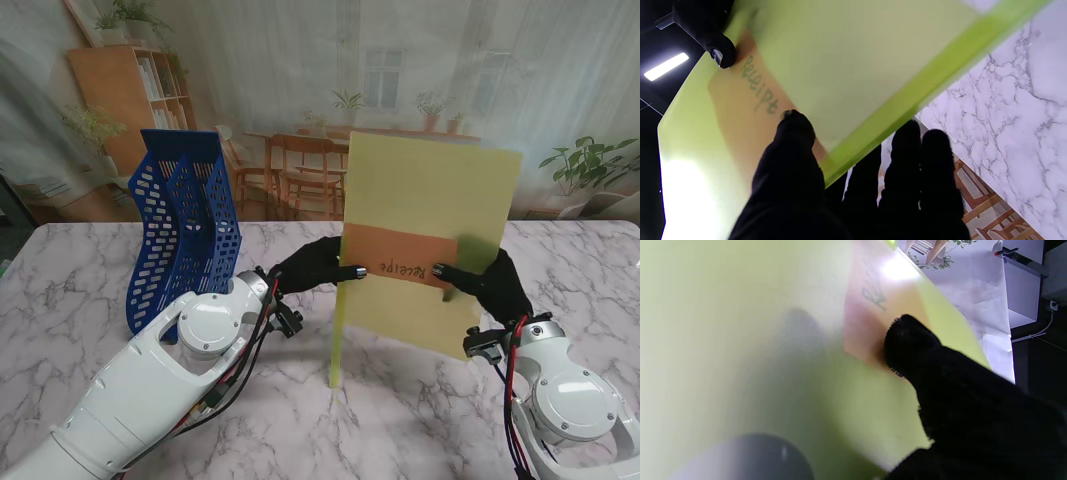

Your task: Open the sliding file folder, put the receipt in and insert it into the document holder

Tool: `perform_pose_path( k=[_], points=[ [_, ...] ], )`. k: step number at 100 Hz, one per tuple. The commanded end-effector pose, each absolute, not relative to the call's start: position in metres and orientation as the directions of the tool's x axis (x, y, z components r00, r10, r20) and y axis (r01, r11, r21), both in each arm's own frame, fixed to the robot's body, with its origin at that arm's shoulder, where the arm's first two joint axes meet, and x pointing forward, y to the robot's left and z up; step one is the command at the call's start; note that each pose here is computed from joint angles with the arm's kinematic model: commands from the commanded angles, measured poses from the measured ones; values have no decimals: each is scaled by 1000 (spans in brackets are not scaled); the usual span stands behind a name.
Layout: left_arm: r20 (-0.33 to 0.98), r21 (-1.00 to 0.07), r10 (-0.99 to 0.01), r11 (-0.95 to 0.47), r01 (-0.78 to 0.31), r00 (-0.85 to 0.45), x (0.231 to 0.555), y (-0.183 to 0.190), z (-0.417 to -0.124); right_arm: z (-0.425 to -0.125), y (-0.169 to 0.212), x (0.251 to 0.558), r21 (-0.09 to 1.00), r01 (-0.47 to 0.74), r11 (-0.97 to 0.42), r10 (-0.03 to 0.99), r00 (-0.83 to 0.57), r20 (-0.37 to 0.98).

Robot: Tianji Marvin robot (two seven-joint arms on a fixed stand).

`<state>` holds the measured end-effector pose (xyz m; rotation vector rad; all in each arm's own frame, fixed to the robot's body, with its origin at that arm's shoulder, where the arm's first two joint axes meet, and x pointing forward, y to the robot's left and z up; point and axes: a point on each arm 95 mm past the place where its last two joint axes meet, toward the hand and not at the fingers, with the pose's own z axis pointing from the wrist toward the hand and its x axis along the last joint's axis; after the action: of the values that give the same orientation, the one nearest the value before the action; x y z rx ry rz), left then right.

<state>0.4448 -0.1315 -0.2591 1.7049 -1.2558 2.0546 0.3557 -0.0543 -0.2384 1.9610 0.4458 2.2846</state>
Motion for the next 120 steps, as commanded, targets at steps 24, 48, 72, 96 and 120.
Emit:
perform_pose_path(
  k=[24,48,72,96,120],
  points=[
    [896,-427,-371,-566,-705,-245,440,-122,-284,-231,-58,350,254,101,-962,230,-202,952],
    [907,-399,-368,-588,-704,-206,440,-124,-293,-234,-58,351,240,82,-967,221,-194,956],
    [900,-415,-379,-600,-684,-213,443,-124,-294,-234,-58,350,249,70,-966,230,-202,952],
    [856,-493,-442,-548,-676,-266,445,-119,-295,-236,-63,349,272,49,-961,255,-223,941],
    [857,-500,-430,-558,-662,-284,444,-123,-289,-240,-65,348,308,40,-951,292,-224,930]
  ],
)
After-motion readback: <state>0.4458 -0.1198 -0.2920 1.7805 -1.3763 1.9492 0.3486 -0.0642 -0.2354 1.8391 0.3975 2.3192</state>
